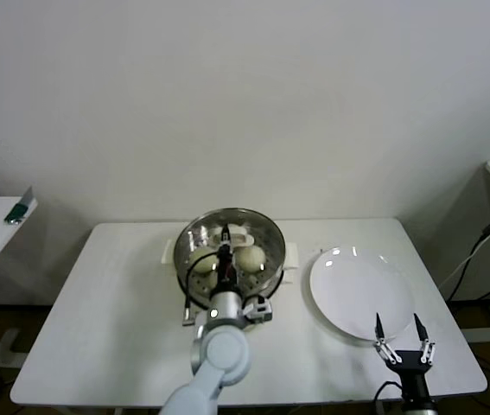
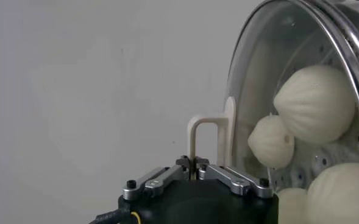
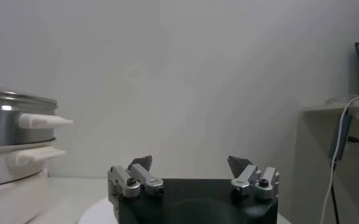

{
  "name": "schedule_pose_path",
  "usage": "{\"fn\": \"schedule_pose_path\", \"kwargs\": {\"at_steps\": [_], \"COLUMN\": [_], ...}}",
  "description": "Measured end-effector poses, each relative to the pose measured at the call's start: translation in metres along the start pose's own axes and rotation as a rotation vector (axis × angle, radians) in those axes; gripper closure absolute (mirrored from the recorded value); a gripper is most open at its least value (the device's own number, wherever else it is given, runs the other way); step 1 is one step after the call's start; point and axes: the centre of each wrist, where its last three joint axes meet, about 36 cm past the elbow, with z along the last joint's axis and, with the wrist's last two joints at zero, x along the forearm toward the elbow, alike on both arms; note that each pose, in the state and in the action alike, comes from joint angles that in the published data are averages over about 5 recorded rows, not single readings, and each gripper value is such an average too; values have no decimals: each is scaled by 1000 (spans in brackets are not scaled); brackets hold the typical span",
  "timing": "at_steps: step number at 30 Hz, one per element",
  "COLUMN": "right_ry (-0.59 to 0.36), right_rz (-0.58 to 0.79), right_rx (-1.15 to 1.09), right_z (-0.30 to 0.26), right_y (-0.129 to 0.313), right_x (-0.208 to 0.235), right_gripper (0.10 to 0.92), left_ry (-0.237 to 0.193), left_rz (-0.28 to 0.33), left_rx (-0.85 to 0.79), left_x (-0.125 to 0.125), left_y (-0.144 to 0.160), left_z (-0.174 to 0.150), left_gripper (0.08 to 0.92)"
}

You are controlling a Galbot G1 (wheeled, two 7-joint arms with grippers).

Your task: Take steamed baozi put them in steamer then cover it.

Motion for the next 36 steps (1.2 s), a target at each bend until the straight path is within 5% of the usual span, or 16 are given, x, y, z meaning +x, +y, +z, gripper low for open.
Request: {"fn": "schedule_pose_path", "kwargs": {"at_steps": [19, 36], "right_ry": [-9, 13], "right_rz": [-3, -30], "right_rx": [-2, 2], "right_z": [0, 2], "right_y": [3, 4], "right_x": [-1, -6], "right_gripper": [200, 200], "left_ry": [-20, -21], "left_rz": [-7, 8], "left_rx": [-3, 57], "left_x": [3, 17], "left_y": [-1, 16], "left_z": [4, 17], "left_gripper": [851, 378]}}
